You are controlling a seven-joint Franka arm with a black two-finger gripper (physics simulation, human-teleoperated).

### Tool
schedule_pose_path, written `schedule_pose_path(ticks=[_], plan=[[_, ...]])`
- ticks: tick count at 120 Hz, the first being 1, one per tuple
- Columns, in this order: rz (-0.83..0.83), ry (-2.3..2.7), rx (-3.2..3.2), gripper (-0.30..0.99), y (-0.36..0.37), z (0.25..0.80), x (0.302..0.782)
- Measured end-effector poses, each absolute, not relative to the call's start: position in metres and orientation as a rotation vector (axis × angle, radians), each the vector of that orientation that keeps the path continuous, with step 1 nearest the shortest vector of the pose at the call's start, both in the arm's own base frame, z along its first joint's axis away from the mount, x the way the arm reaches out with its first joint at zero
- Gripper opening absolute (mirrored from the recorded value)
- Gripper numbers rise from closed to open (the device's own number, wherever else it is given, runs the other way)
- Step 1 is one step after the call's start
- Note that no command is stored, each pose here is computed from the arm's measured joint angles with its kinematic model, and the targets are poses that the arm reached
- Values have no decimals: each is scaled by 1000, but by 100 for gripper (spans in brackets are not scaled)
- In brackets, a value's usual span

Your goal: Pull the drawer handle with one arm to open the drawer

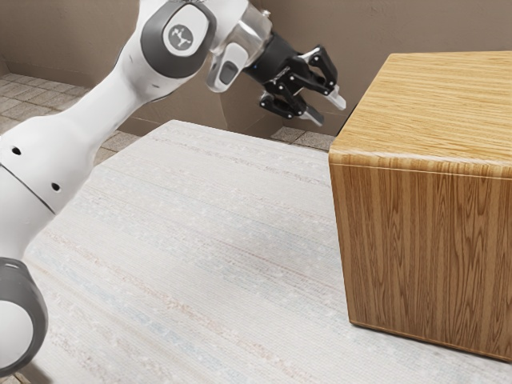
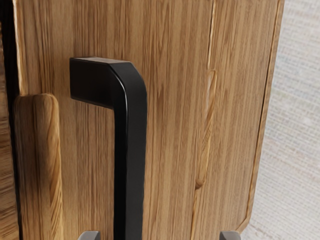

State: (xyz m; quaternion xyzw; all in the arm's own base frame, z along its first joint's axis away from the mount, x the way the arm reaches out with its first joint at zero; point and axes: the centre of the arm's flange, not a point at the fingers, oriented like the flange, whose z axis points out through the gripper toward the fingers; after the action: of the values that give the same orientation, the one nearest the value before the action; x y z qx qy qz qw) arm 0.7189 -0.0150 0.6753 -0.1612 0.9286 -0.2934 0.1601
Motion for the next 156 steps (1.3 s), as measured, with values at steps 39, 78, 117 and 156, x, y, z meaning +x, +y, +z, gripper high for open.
schedule_pose_path(ticks=[39,78,117,156], plan=[[-887,2674,-273,24,-20,641,736],[-931,2632,-278,4,35,647,728],[-948,2662,-383,0,84,647,705],[-969,2669,-451,-2,121,655,681]])
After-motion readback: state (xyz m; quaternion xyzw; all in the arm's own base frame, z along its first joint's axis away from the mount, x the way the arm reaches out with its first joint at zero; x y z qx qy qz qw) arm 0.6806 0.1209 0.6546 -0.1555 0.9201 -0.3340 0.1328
